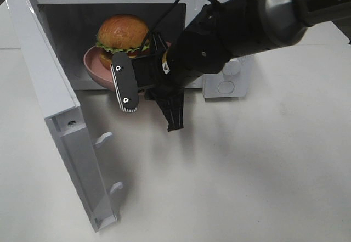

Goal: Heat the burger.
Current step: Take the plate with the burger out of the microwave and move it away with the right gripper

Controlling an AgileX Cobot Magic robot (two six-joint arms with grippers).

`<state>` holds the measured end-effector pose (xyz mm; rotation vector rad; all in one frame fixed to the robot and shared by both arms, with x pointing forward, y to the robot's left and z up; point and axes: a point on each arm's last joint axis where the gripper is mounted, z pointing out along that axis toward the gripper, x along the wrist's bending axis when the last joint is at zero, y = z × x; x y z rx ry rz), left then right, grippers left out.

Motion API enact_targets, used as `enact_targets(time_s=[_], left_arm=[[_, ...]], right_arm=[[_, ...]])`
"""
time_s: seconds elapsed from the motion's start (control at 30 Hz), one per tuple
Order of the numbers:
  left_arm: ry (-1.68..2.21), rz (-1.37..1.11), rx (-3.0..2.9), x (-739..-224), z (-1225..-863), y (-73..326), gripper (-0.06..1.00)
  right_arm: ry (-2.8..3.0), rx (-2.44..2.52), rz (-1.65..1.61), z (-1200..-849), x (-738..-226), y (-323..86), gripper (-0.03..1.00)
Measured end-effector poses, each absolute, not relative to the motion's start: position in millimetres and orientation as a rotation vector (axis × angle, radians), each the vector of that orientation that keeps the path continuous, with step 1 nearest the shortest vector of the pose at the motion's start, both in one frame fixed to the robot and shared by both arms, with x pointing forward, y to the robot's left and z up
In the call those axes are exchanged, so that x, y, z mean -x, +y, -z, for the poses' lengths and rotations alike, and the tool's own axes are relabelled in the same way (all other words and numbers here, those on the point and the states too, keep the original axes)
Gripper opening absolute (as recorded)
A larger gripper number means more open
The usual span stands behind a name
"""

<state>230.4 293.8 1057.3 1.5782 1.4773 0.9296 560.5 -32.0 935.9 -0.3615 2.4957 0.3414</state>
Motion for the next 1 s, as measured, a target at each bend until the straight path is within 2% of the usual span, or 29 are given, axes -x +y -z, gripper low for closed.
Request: enact_targets(time_s=[1.0], left_arm=[[1.477,-0.93,-1.578,-230.4,-1057.3,293.8,0.98]], right_arm=[[2.472,0.408,-0.35,-967.9,-450.7,-126.6,0.1]])
